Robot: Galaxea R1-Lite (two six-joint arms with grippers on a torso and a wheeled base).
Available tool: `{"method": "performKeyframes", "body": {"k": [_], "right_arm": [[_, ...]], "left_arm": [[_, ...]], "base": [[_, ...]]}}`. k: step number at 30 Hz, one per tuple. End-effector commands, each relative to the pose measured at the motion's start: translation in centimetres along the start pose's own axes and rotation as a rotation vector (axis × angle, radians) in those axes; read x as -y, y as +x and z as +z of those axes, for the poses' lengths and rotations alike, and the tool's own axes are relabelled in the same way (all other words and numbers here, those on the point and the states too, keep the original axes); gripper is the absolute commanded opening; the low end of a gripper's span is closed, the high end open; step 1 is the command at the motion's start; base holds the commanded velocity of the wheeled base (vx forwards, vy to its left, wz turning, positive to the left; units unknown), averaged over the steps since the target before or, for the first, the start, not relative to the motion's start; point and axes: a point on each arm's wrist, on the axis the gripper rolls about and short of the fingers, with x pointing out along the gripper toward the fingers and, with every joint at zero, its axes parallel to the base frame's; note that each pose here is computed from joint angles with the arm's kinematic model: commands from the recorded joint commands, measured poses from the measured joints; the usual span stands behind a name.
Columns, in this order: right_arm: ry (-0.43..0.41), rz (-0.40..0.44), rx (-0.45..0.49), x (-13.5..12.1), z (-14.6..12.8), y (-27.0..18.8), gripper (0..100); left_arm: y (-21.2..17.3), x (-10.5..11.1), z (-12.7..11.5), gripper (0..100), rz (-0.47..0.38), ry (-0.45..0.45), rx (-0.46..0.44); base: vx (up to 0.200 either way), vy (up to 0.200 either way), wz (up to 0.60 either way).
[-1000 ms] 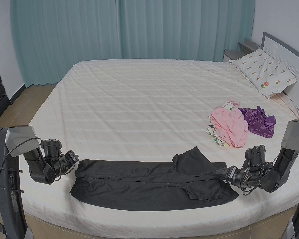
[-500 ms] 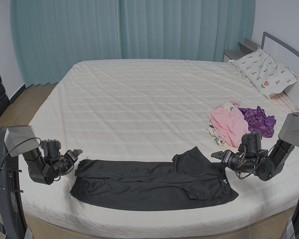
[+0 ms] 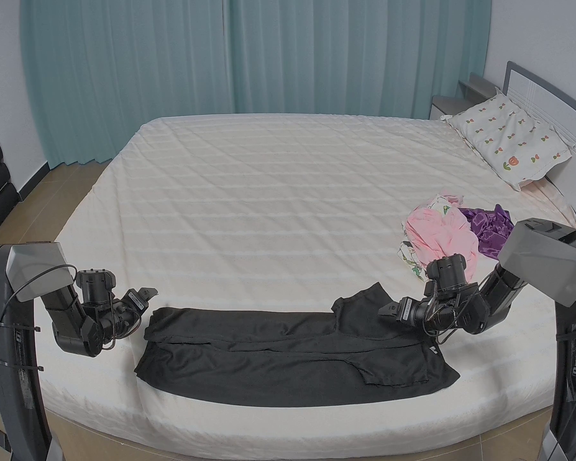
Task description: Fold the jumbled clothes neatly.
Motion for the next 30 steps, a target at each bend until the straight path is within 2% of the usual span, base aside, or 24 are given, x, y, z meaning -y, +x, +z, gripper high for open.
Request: {"method": "performKeyframes", "body": {"k": [1,9,13,25,26,30], "right_arm": [[0.002,-0.008,-0.007,0.2,-0.2,-0.2,0],[0.019,-0.019,-0.02,0.6,-1.0,-3.1,0],[0.014,-0.036,-0.06,0.8,-2.7,-5.2,0],[-0.004,-0.038,-0.059,2.2,-5.4,-5.7,0],[-0.007,-0.038,-0.063,2.2,-5.5,-5.8,100],[0.002,-0.023,-0.015,2.1,-4.5,-6.0,100]], "left_arm": [[-0.1,0.0,0.0,100,-0.001,0.0,0.001],[0.0,0.0,0.0,100,0.001,0.001,0.0],[0.0,0.0,0.0,100,0.001,0.002,0.0],[0.0,0.0,0.0,100,0.001,0.002,0.0],[0.0,0.0,0.0,100,0.001,0.002,0.0],[0.0,0.0,0.0,100,0.002,0.002,0.002]], "base": [[0.0,0.0,0.0],[0.0,0.0,0.0],[0.0,0.0,0.0],[0.0,0.0,0.0],[0.0,0.0,0.0],[0.0,0.0,0.0]]}}
